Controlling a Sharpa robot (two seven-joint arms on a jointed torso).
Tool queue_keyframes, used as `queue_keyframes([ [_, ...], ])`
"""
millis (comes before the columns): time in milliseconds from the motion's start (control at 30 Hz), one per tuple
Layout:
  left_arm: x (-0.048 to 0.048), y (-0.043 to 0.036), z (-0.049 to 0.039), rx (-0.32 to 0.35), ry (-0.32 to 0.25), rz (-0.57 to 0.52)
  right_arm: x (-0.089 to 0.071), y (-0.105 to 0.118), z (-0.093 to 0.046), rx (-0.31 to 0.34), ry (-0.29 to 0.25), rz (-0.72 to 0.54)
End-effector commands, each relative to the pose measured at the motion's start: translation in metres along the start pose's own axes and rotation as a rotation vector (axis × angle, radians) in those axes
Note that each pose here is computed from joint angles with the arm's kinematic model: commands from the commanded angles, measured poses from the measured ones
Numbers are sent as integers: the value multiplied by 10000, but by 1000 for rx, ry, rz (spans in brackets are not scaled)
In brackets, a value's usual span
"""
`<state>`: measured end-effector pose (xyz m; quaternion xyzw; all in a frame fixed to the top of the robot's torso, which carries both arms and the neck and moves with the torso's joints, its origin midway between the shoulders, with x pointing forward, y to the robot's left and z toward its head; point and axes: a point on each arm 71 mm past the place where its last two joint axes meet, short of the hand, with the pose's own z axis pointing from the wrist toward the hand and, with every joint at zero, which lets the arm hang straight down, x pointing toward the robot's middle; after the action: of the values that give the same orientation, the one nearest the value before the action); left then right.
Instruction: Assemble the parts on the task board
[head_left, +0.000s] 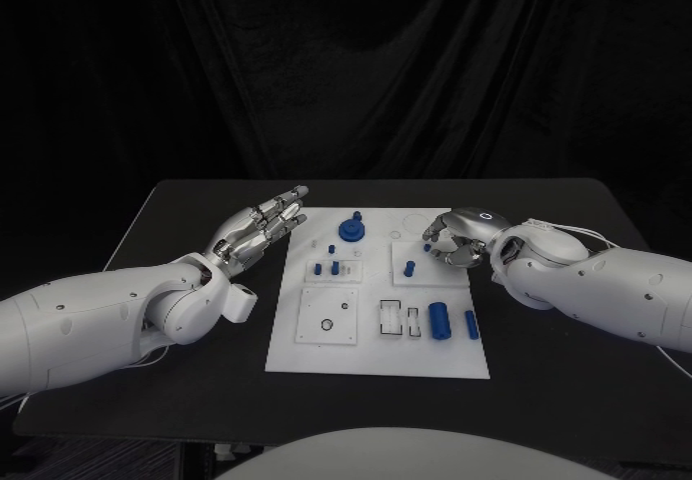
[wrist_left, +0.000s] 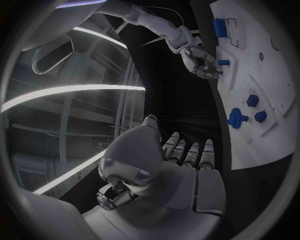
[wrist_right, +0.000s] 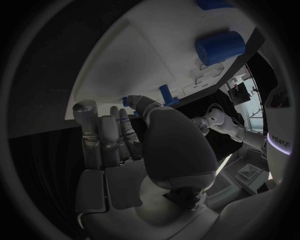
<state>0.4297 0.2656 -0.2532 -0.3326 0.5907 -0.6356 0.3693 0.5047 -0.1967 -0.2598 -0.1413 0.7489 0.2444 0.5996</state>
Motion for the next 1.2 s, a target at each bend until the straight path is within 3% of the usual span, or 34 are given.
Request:
queue_keyframes([
  [33, 5, -96, -15, 152, 11, -16, 10, 2, 13, -1, -1, 1],
  [1200, 27, 5, -54, 115, 7, -23, 53, 44, 129, -1, 23, -6],
])
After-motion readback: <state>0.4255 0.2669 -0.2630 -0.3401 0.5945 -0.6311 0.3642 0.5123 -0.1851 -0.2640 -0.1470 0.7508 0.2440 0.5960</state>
